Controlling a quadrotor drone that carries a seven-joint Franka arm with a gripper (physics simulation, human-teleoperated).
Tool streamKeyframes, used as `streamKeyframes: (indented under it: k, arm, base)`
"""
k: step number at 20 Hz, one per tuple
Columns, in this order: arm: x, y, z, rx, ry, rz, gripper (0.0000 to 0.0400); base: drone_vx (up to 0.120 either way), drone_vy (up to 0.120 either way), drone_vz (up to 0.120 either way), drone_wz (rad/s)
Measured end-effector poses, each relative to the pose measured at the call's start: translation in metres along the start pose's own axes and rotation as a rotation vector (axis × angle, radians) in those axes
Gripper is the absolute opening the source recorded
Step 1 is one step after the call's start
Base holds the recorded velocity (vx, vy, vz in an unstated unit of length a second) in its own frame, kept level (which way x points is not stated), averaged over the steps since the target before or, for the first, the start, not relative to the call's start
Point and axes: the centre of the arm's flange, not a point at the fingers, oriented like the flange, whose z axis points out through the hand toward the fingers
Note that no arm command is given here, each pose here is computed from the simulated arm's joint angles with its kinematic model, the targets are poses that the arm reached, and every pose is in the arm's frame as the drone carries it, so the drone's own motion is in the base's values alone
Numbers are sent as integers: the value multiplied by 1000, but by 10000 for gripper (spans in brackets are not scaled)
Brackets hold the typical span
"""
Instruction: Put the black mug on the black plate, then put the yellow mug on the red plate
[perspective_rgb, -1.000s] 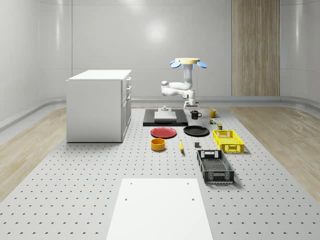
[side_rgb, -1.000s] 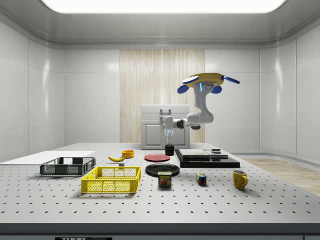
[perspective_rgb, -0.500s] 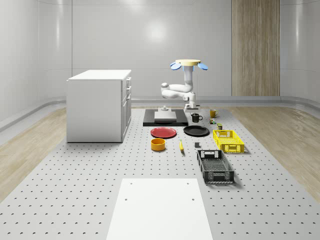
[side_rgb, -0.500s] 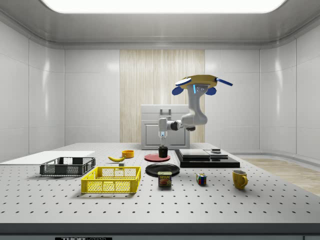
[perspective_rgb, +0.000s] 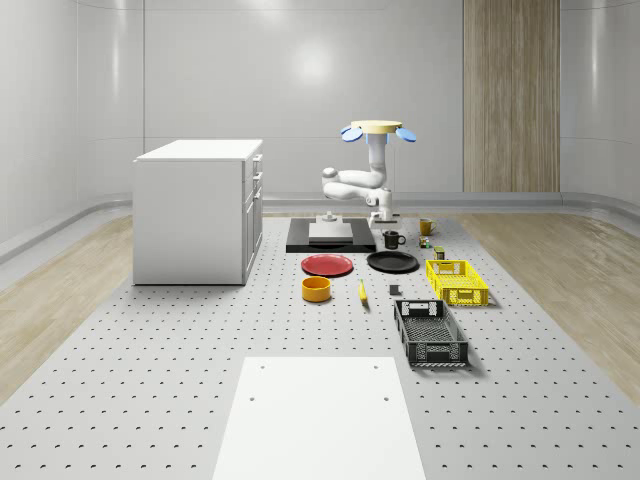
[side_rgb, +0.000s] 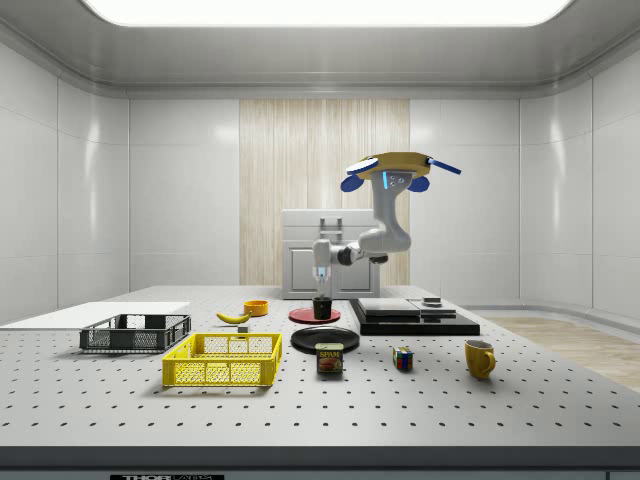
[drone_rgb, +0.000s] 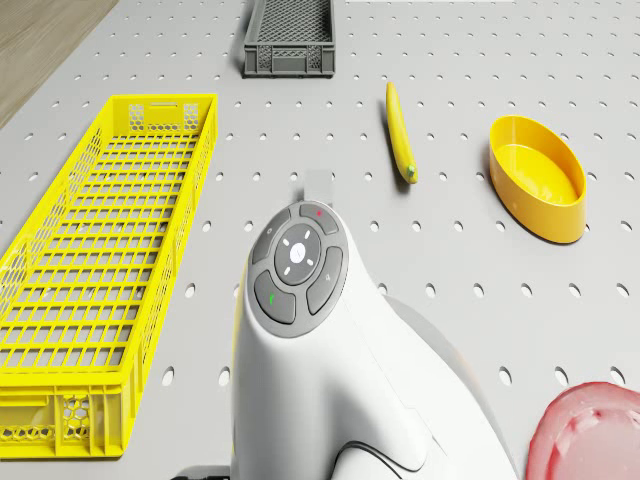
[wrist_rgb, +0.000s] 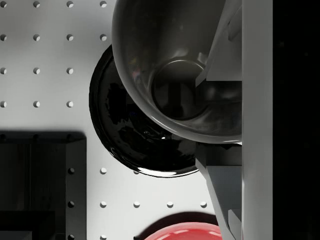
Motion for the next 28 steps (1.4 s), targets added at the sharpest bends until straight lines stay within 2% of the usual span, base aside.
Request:
streamKeyframes:
  k: [24, 25, 26, 28]
  arm:
    - [0, 0, 80, 0, 0, 0, 100]
    - [0, 0, 82, 0, 0, 0, 124]
    - [0, 0, 84, 0, 0, 0, 185]
    - [0, 0, 85, -1, 0, 0, 269]
  base:
    - [0, 0, 0, 0]
    - [0, 0, 0, 0]
    - [0, 0, 0, 0]
    - [0, 0, 0, 0]
